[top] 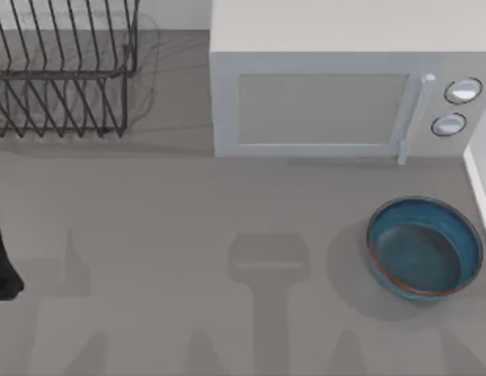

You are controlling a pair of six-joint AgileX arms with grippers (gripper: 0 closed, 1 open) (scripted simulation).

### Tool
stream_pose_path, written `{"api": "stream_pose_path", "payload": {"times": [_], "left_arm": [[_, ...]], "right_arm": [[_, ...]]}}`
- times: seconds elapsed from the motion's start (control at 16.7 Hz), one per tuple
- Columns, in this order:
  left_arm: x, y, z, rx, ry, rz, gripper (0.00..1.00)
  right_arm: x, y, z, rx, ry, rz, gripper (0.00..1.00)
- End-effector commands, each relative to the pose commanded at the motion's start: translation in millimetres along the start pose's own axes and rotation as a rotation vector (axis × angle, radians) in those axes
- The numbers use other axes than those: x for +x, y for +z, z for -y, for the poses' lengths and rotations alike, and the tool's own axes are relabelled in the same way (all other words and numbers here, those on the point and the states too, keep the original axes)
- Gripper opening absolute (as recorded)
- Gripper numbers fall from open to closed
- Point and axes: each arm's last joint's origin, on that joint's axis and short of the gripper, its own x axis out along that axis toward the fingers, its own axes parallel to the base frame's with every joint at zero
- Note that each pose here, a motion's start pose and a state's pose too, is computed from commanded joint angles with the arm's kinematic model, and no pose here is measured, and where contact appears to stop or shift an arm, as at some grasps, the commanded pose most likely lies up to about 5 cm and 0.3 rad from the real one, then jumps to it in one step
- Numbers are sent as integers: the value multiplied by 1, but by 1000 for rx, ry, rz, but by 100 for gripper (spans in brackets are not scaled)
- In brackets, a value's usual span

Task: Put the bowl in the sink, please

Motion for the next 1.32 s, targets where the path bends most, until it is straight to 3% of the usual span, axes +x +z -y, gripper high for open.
{"api": "stream_pose_path", "payload": {"times": [0.24, 0.48, 0.84, 1.08, 1.32], "left_arm": [[0, 0, 0, 0, 0, 0, 100], [0, 0, 0, 0, 0, 0, 100], [0, 0, 0, 0, 0, 0, 100], [0, 0, 0, 0, 0, 0, 100], [0, 0, 0, 0, 0, 0, 100]], "right_arm": [[0, 6, -1, 5, 7, -29, 100], [5, 37, -4, 28, 29, -196, 100], [60, 82, -15, 54, 45, -728, 100], [117, 87, -29, 46, 35, -1109, 100], [165, 81, -44, 28, 15, -1380, 100]]}}
